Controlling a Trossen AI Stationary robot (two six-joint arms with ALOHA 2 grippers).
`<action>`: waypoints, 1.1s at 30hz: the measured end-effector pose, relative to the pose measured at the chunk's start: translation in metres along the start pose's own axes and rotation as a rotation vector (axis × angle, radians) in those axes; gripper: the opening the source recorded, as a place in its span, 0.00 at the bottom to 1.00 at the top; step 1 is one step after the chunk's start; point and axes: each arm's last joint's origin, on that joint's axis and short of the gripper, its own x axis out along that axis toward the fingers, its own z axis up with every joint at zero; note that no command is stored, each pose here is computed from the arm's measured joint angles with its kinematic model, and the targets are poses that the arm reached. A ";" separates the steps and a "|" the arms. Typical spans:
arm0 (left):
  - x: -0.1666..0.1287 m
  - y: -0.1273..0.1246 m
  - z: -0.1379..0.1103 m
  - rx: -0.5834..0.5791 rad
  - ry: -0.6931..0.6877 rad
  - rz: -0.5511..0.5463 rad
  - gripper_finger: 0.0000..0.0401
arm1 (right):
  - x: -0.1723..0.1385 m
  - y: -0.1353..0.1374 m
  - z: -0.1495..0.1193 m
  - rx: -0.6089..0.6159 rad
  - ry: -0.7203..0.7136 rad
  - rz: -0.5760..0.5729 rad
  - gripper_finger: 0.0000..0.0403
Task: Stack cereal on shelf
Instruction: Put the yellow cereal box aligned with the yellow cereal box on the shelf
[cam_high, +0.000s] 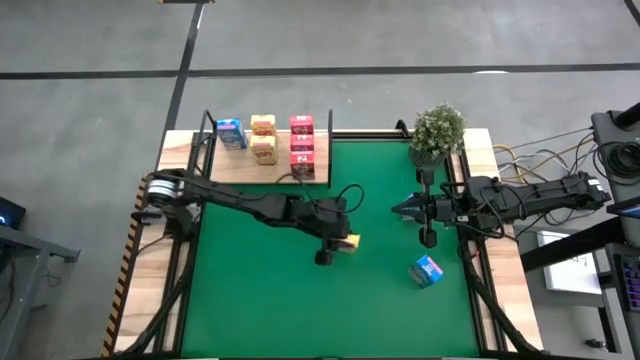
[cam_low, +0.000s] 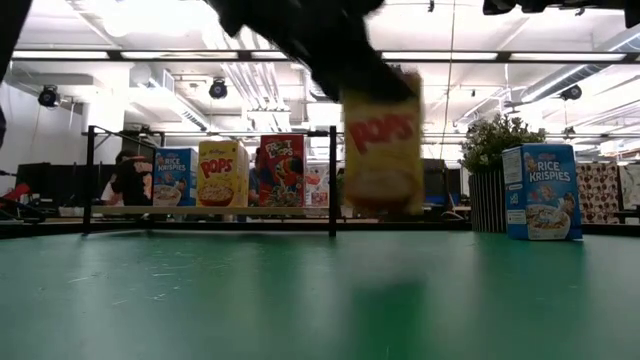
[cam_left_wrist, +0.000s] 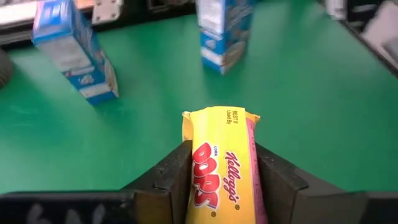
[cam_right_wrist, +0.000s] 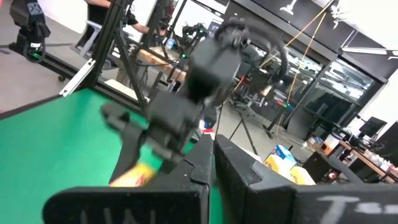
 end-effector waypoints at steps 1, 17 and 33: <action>-0.009 -0.001 0.002 0.021 0.016 -0.010 0.31 | 0.000 0.000 0.000 0.000 0.000 0.000 0.02; -0.172 0.012 -0.044 0.025 0.053 0.107 0.33 | 0.000 0.000 0.000 -0.001 -0.002 -0.001 0.02; -0.219 0.055 -0.116 -0.086 0.107 0.548 0.33 | 0.000 -0.001 0.001 -0.003 -0.012 -0.007 0.02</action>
